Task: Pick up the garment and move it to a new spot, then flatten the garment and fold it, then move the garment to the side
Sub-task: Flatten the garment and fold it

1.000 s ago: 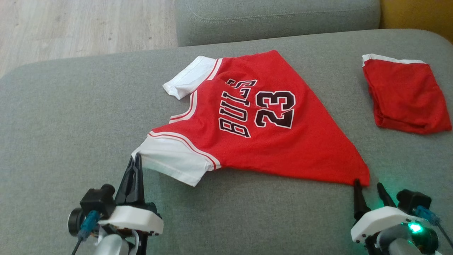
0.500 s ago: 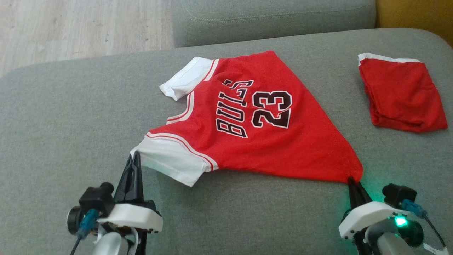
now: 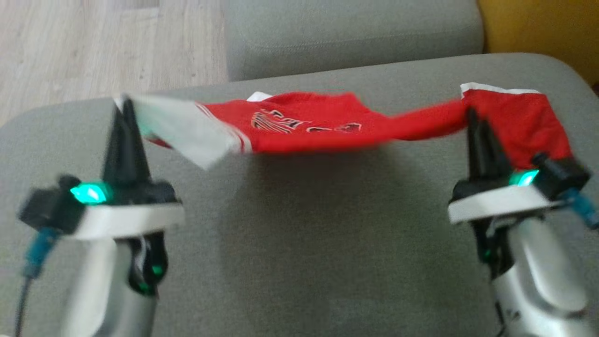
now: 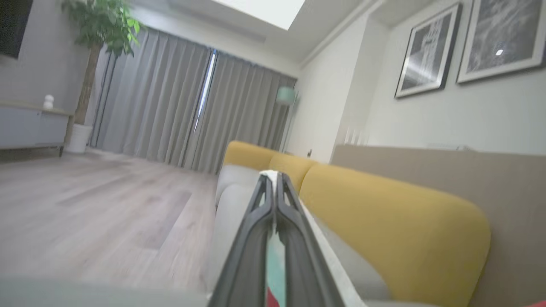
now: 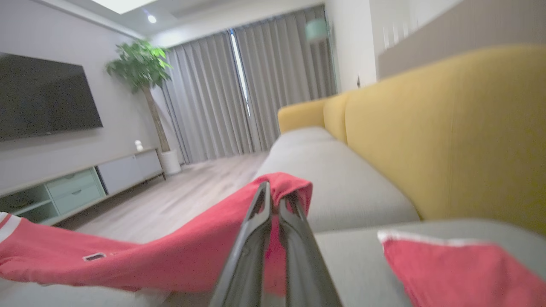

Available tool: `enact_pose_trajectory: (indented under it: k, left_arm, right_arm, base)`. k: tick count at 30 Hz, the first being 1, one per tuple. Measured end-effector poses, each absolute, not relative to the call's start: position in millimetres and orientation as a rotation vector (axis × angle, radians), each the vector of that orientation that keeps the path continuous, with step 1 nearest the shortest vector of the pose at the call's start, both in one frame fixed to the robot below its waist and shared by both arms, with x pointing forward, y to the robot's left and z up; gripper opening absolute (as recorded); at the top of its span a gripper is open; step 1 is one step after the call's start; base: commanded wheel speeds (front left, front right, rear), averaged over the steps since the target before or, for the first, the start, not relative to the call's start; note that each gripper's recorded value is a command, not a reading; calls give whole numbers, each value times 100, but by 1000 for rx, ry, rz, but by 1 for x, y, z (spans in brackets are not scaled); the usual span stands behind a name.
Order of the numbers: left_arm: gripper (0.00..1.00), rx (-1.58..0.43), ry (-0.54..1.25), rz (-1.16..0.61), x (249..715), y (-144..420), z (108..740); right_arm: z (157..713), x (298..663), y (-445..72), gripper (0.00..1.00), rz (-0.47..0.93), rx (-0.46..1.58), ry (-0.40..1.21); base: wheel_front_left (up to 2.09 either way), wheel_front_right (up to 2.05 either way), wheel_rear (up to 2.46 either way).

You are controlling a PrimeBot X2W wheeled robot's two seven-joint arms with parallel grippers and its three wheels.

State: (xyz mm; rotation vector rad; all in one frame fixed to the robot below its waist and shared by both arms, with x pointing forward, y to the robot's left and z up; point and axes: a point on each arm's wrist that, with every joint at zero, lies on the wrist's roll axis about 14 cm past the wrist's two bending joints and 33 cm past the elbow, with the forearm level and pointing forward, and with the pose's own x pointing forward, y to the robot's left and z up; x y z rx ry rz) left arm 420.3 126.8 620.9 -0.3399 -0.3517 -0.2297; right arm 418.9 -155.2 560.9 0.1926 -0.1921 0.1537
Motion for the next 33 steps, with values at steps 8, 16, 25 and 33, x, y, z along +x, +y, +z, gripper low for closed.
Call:
enact_pose_trajectory:
  k: [8, 16, 25, 33]
  left_arm:
    - [0, -333, -765, -350, 387, 115, 761]
    - [0, -338, -951, -398, 332, 112, 828]
    - [0, -290, -808, -402, 369, 111, 831]
    - [0, -235, -520, -364, 508, 116, 780]
  right_arm:
    - [693, 402, -159, 0, 236, 64, -559]
    - [760, 363, -169, 0, 234, -5, -719]
    - [754, 374, -175, 0, 197, -6, -621]
    - [730, 487, -180, 0, 185, 76, -433]
  base:
    - [0, 0, 0]
    - [0, 0, 0]
    - [0, 0, 0]
    - [0, 0, 0]
